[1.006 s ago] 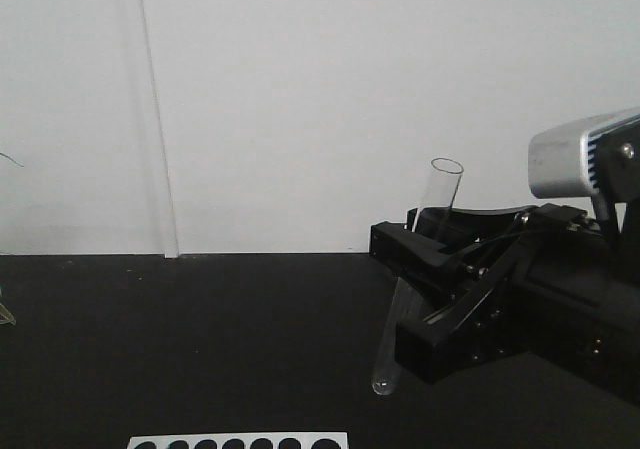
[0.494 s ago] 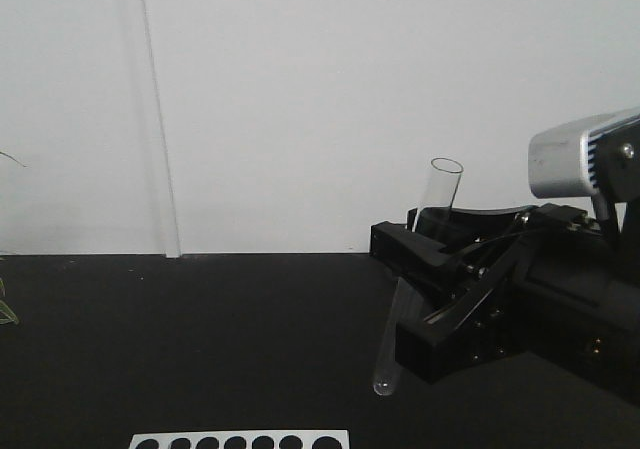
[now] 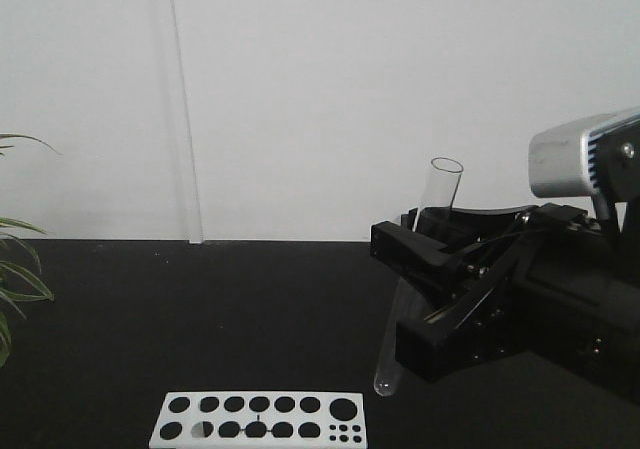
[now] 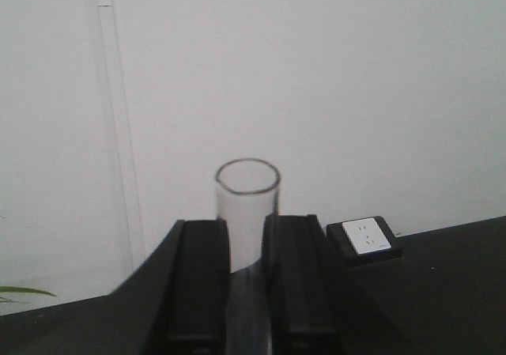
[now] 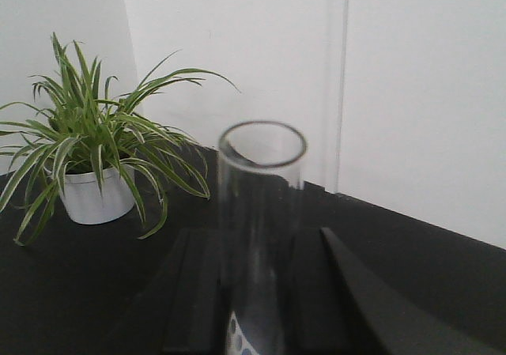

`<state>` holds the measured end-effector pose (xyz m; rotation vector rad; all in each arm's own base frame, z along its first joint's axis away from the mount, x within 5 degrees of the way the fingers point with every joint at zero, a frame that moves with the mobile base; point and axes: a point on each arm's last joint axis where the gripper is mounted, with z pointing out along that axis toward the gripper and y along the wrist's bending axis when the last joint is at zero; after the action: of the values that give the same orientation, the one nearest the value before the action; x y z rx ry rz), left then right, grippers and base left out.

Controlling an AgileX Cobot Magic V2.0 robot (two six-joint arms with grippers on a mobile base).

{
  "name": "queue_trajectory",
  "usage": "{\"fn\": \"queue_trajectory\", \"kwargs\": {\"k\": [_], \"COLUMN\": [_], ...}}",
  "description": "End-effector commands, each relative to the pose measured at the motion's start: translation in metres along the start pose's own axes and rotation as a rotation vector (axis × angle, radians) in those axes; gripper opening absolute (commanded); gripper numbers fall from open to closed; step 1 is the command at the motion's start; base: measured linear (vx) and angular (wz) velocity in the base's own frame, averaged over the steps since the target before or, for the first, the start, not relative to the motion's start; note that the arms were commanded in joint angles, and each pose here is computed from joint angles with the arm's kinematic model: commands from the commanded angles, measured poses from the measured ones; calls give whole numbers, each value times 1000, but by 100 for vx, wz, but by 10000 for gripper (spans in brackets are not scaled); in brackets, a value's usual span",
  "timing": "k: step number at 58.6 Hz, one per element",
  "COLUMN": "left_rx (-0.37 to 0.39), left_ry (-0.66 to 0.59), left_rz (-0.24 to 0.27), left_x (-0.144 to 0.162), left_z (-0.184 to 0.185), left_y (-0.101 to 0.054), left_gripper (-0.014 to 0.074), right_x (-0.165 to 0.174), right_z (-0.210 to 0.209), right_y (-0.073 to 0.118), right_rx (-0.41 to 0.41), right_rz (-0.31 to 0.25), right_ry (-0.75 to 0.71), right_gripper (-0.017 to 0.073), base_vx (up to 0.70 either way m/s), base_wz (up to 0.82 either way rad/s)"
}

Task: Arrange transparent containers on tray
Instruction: 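Hold both tubes while the base drives to the yellow tray counter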

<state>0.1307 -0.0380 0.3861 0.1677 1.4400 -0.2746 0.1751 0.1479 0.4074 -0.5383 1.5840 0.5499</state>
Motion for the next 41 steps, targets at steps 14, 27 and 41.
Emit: {"fn": "queue_trajectory", "kwargs": {"k": [14, 27, 41], "left_rx": [16, 16, 16], "left_ry": [-119, -119, -119], "left_rz": [-14, -14, -14], "left_x": [-20, -20, -20], "left_z": [-1, -1, -1], "left_y": [-2, -2, -2], "left_gripper": [83, 83, 83], "right_x": [-21, -21, -21], "right_z": [-6, -6, -6], "right_y": [2, 2, 2], "right_rx": [-20, -20, -20], "right_rz": [-6, -6, -6], "right_ry": [-128, -128, -128], "right_gripper": [-11, -11, -11], "base_vx": [-20, -24, -24], "base_wz": [6, 5, 2]}}
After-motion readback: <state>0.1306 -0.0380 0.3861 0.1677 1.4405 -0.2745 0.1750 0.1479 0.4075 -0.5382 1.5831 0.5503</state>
